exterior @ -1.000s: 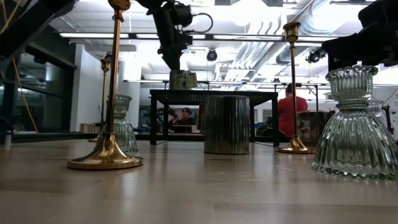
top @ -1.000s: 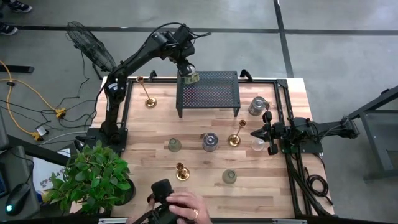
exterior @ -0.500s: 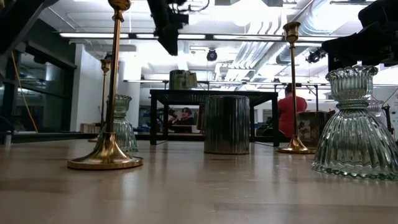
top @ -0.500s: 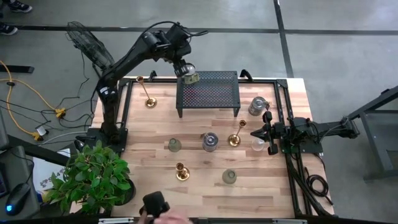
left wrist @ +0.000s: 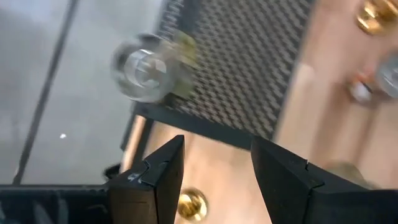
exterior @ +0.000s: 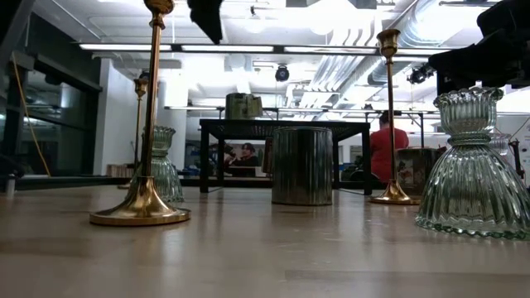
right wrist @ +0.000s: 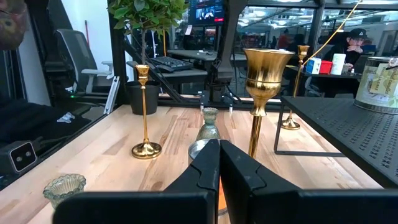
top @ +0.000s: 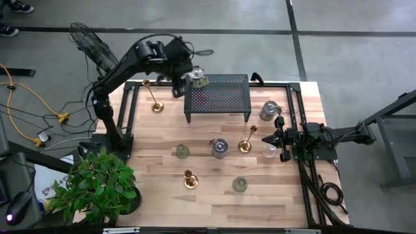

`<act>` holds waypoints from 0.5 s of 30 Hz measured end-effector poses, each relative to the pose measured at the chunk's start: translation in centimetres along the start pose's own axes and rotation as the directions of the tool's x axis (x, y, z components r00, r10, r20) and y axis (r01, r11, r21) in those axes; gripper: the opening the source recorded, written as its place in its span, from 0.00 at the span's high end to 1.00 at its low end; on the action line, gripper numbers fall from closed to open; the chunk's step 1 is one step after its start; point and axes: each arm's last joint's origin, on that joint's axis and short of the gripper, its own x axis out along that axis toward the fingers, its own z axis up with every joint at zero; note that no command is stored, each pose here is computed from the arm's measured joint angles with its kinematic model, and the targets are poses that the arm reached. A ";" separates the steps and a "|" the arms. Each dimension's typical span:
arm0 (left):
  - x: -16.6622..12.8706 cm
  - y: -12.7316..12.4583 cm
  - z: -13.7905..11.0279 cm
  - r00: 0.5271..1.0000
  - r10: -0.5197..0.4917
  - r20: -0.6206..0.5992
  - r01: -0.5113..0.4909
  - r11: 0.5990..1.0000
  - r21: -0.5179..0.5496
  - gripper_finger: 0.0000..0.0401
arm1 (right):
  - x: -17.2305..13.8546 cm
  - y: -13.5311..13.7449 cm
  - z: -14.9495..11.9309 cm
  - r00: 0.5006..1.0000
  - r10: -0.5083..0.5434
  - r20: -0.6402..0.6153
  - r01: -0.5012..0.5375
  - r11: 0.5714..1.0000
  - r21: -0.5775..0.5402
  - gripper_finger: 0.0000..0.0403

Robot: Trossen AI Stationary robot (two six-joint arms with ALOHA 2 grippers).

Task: Stock candles on shelf
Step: Put the bottom scented candle on the shelf

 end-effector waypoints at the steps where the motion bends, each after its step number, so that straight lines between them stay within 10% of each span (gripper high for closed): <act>1: -0.1 -0.6 -0.1 1.000 -0.018 -0.014 0.019 1.000 0.014 0.55 | 0.0 0.0 0.0 1.000 0.000 0.000 0.000 1.000 0.000 0.99; 15: 3.1 -10.8 -0.3 0.977 -0.191 -0.098 0.212 0.931 0.297 0.55 | 0.0 0.0 0.0 1.000 0.000 0.000 0.000 1.000 0.000 0.99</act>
